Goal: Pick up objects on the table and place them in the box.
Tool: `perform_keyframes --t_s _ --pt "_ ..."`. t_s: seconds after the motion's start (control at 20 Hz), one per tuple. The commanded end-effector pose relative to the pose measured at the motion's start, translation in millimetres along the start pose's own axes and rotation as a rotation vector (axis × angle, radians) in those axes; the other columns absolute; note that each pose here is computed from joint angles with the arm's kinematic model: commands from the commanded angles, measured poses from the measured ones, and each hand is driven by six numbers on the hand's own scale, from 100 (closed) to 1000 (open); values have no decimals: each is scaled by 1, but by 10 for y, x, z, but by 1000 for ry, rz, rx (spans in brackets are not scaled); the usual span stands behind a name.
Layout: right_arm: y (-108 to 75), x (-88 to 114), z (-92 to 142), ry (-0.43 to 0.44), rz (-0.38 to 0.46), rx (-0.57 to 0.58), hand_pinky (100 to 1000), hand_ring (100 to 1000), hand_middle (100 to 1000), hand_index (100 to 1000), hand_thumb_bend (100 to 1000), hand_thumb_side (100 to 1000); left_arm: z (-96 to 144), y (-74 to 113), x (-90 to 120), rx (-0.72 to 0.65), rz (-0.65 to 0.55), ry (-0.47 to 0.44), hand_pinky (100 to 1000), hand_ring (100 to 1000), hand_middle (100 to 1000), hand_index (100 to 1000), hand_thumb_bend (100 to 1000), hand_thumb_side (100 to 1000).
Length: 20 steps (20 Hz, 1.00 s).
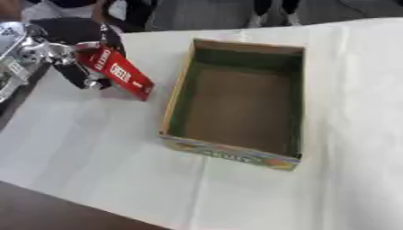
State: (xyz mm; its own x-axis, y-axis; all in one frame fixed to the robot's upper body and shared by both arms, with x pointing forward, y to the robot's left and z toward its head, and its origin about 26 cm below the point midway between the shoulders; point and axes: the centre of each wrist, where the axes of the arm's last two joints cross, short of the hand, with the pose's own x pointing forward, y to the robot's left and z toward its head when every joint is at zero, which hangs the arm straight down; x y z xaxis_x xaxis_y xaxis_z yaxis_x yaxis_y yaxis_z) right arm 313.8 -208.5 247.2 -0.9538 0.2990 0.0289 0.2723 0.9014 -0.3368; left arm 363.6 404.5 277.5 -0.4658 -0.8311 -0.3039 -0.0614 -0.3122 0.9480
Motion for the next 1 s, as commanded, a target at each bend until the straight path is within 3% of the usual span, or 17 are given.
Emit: perform_keyframes --t_s 0.05,0.5,1.0 --pt "-60 14 -28 -15 19 8 389 734 807 838 100 748 152 323 -116 39 -59 32 100 260 244 309 100 100" --pt "-65 11 3 -1 24 17 392 734 807 838 100 750 180 618 -175 39 -11 29 100 266 252 321 100 100" --pt "-65 10 22 13 26 23 390 735 807 838 100 749 -119 926 137 36 -31 -149 100 273 260 333 100 100"
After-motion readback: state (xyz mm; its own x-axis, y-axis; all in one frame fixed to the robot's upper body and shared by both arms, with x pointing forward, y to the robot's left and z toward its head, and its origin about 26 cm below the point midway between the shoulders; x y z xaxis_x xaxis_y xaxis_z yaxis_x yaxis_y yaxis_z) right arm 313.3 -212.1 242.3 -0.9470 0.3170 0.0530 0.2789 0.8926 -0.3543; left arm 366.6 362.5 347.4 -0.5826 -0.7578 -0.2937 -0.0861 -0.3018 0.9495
